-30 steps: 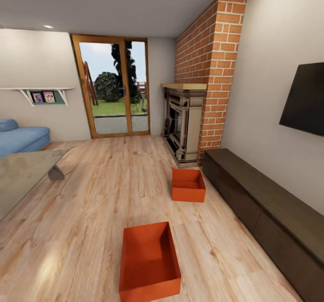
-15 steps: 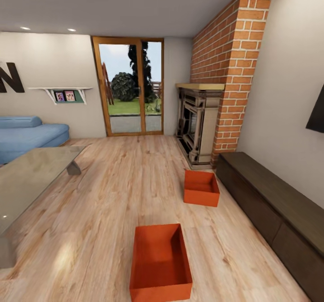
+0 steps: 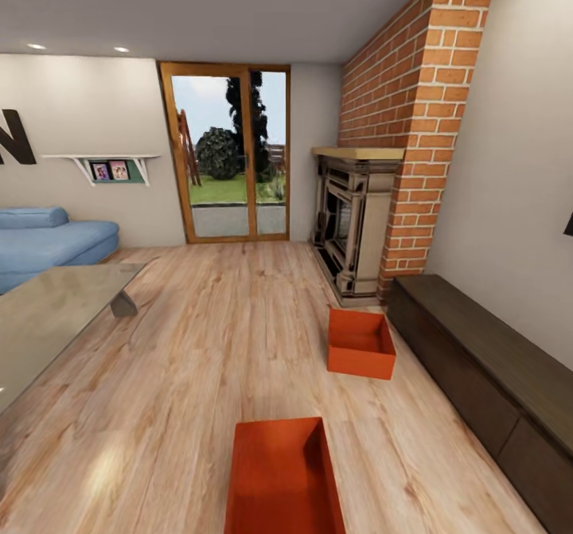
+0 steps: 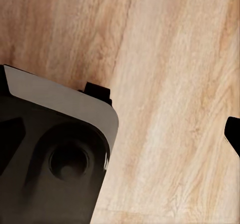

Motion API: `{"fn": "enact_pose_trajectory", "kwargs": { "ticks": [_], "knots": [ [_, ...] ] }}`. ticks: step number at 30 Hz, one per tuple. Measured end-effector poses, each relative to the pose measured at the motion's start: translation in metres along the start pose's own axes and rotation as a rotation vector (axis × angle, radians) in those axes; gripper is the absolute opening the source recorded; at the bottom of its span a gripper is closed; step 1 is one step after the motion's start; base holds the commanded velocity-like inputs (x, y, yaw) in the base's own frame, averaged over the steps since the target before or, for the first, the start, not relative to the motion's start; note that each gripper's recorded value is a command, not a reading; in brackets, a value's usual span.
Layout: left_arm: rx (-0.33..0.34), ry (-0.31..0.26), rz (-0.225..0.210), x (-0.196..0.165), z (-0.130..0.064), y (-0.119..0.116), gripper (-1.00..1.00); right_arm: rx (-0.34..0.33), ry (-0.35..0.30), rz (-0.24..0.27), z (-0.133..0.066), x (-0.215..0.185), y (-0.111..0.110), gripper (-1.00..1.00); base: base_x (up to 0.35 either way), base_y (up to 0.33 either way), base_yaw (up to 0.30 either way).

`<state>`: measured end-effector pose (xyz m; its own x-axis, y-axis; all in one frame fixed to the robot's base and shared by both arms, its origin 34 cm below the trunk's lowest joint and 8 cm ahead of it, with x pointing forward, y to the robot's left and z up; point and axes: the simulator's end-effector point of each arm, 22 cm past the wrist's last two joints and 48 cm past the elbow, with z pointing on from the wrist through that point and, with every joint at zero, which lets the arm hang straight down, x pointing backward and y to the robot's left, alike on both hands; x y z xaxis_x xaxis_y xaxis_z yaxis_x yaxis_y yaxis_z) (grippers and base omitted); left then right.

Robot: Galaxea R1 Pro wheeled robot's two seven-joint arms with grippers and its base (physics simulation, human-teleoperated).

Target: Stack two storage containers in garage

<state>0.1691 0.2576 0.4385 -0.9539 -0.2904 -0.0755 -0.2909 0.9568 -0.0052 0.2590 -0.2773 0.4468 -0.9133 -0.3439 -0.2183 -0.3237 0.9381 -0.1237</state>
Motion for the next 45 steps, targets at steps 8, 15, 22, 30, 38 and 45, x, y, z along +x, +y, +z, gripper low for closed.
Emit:
{"fn": "enact_pose_trajectory", "kwargs": {
  "ticks": [8,15,22,30,38,45],
  "knots": [
    [0.000,-0.001,-0.001,-0.0007,0.0001,0.0001,1.00,-0.003,0.001,0.001,0.0001,-0.0005,0.0017,1.00,0.196,-0.024,0.000],
    [-0.002,-0.002,-0.001,-0.0011,0.0002,0.0011,1.00,-0.004,0.000,0.003,0.0002,-0.0010,0.0028,1.00,0.023,-0.004,0.002],
    [-0.002,-0.002,-0.002,-0.0009,0.0001,0.0003,1.00,-0.002,0.000,0.009,0.0002,-0.0009,0.0018,1.00,0.001,0.000,0.135],
    [-0.001,-0.001,-0.002,-0.0006,0.0001,-0.0003,1.00,0.000,0.001,0.011,0.0002,-0.0003,0.0004,1.00,0.006,-0.004,0.019],
    [0.000,-0.001,-0.001,-0.0003,0.0000,-0.0005,1.00,0.001,0.000,0.012,0.0001,-0.0005,0.0002,1.00,0.178,-0.133,0.001],
    [-0.003,-0.002,-0.001,-0.0011,0.0002,0.0013,1.00,0.000,0.000,0.009,0.0002,-0.0006,0.0010,1.00,0.048,-0.035,0.123]
  ]
}}
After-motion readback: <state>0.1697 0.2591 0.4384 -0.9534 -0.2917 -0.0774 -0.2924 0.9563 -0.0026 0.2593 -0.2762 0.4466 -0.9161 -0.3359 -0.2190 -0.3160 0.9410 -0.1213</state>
